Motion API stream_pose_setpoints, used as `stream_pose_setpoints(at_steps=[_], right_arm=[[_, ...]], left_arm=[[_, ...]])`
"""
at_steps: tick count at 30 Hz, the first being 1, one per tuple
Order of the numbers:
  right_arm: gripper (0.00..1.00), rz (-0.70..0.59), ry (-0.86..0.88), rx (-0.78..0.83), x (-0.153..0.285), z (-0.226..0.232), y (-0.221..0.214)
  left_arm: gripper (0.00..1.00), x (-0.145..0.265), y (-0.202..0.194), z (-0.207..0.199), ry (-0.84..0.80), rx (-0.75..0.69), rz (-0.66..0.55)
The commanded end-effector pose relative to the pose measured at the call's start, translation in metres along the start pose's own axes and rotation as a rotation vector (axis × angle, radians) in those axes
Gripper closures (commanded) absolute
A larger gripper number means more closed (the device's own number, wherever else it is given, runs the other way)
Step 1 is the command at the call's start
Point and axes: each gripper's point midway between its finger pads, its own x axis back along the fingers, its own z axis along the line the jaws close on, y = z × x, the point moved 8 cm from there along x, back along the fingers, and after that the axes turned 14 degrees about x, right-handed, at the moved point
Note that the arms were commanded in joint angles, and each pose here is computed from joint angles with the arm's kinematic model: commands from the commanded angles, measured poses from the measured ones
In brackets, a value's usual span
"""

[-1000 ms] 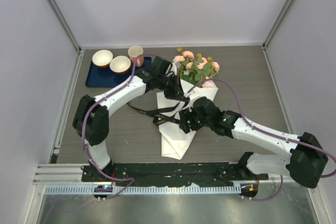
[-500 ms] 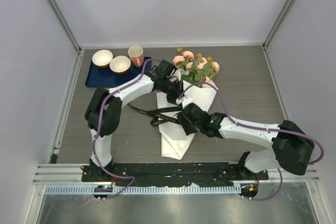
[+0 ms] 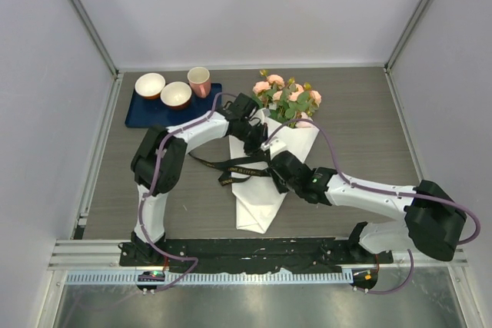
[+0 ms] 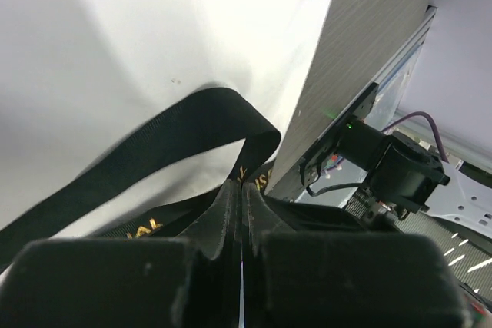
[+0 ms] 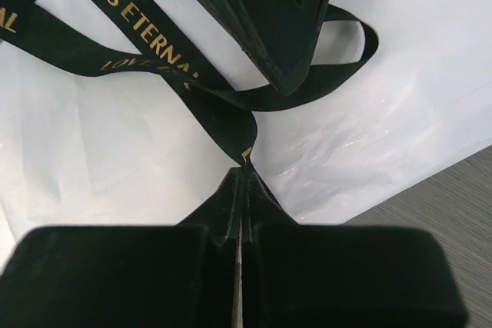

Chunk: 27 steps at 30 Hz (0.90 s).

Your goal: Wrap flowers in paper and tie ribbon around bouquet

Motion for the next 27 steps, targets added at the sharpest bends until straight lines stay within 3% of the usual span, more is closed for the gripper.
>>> stream_pose_setpoints(at_steps=[1,6,12,27], right_arm=[[1.0,-0.139,-0.004,-0.036,0.011,-0.003,0.021],[1.0,-0.192,-0.016,-0.066,0.021,-0.007,0.02],[1.0,-0.226,-0.097,-0.113,0.023,-0.015,0.019],[1.0,-0.202,-0.108,-0.224,0.004,-0.007,0.039]], left_arm=[[1.0,-0.013,-0.002,0.008,0.005,-0.014,0.043],[1.0,-0.016,-0.005,0.02,0.074,-0.035,0.096],[0.96,-0.014,-0.018,0.018,-0.022,-0.046,0.217],[0.68,-0.021,-0.029,0.022,-0.202,-0.036,0.369]])
